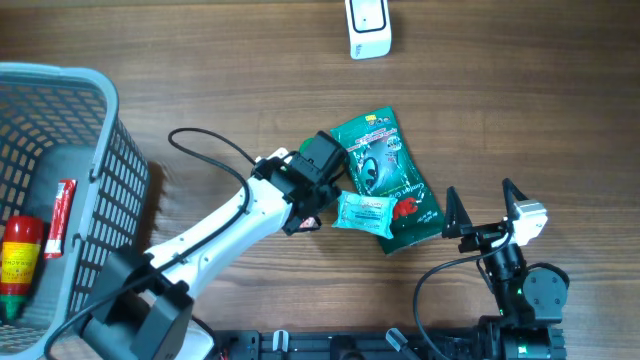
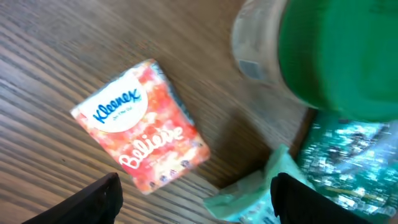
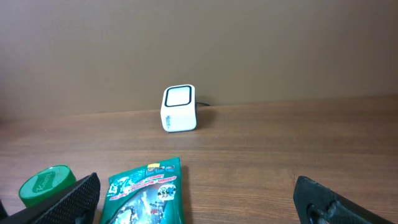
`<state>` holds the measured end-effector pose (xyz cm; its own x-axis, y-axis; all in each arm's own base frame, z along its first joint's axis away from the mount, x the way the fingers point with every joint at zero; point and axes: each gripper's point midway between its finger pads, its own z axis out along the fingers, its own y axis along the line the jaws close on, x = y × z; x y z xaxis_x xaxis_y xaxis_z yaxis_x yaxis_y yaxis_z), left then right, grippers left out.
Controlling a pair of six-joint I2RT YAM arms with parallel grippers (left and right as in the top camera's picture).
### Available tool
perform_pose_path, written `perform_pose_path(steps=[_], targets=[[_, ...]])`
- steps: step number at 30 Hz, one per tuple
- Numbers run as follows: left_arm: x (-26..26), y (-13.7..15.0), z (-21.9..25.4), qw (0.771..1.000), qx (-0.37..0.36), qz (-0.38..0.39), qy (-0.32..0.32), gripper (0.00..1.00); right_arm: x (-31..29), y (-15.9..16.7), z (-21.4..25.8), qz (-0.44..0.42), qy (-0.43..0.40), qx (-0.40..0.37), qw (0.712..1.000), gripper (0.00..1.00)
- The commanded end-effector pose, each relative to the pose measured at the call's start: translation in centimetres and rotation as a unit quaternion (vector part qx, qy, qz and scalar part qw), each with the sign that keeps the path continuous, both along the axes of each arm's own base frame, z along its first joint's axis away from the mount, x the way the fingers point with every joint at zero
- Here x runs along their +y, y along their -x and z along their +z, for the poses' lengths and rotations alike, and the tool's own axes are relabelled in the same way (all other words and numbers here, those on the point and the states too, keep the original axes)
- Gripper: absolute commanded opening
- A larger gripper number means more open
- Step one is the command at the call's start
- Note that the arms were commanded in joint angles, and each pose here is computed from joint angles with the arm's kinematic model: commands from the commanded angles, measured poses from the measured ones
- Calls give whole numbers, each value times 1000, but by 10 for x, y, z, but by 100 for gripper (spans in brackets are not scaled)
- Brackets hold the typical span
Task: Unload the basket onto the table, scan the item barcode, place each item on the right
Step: 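Carry the Kleenex pack out with the left gripper and place it on the table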
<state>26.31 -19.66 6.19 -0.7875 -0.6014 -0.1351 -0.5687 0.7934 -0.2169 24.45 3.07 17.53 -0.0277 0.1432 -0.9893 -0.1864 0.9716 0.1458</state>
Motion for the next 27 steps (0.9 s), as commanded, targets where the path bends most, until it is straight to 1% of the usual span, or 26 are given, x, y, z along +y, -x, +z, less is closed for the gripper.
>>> perform_pose_path(steps=[1, 2, 4, 7, 11, 13, 17, 21, 24, 27], targets=[[-16, -25, 62, 994, -85, -54, 37, 82, 0, 0, 0, -2, -6, 0, 1000, 100], [-16, -32, 79, 991, -110, -66, 41, 84, 0, 0, 0, -2, -6, 0, 1000, 100], [-15, -41, 106, 985, -149, -80, 42, 86, 0, 0, 0, -2, -6, 0, 1000, 100], [-1, -53, 145, 974, -208, -91, 24, 88, 0, 0, 0, -2, -6, 0, 1000, 100], [40, -68, 193, 956, -286, -55, -25, 95, 0, 0, 0, -2, -6, 0, 1000, 100], [60, -72, 213, 949, -313, -27, -37, 96, 0, 0, 0, -2, -6, 0, 1000, 100], [96, -75, 237, 938, -343, 24, -44, 98, 0, 0, 0, -2, -6, 0, 1000, 100], [129, -76, 251, 929, -362, 31, -78, 100, 0, 0, 0, -2, -6, 0, 1000, 100], [151, -73, 262, 922, -373, 38, -97, 100, 0, 0, 0, -2, -6, 0, 1000, 100], [177, -64, 283, 910, -394, 75, -103, 100, 0, 0, 0, -2, -6, 0, 1000, 100]])
